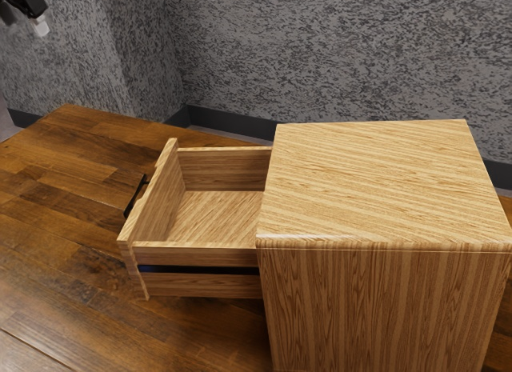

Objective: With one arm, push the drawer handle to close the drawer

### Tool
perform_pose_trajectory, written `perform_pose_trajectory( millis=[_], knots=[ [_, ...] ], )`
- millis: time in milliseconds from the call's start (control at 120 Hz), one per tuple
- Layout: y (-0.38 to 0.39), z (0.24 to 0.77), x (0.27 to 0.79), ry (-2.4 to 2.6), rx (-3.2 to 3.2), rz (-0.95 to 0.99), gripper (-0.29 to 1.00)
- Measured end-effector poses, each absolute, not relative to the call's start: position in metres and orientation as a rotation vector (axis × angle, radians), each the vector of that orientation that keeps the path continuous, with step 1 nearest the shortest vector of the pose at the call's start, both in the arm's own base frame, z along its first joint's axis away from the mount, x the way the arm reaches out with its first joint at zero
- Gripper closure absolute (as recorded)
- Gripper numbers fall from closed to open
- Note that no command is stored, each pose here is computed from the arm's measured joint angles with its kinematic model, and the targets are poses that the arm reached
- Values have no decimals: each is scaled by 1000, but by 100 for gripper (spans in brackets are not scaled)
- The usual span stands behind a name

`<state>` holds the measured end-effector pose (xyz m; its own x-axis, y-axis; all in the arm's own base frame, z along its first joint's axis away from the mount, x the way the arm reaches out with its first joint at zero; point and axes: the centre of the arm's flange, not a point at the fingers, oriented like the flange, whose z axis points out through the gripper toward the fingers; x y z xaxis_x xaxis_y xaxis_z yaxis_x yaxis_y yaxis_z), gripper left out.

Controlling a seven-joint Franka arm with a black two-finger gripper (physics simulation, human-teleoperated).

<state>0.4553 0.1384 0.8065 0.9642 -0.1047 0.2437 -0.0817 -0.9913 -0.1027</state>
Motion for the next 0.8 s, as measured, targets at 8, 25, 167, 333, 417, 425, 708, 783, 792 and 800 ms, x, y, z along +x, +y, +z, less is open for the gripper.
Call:
perform_pose_trajectory(
  millis=[8, 25, 167, 333, 417, 425, 708, 783, 792, 800],
  knots=[
    [137, 807, 455, 149, -3021, -381, 0],
    [135, 808, 454, 161, -3021, -377, 0],
    [121, 796, 455, 245, -3040, -289, 0],
    [113, 765, 449, 306, -3032, -121, 0],
    [123, 742, 445, 319, -3044, -27, 2],
    [123, 740, 444, 320, -3046, -19, 4],
    [157, 656, 429, 395, -3044, 233, 60],
    [157, 632, 432, 441, -3027, 280, 67],
    [157, 630, 432, 445, -3026, 284, 67],
    [157, 627, 433, 449, -3024, 287, 68]
  ],
)
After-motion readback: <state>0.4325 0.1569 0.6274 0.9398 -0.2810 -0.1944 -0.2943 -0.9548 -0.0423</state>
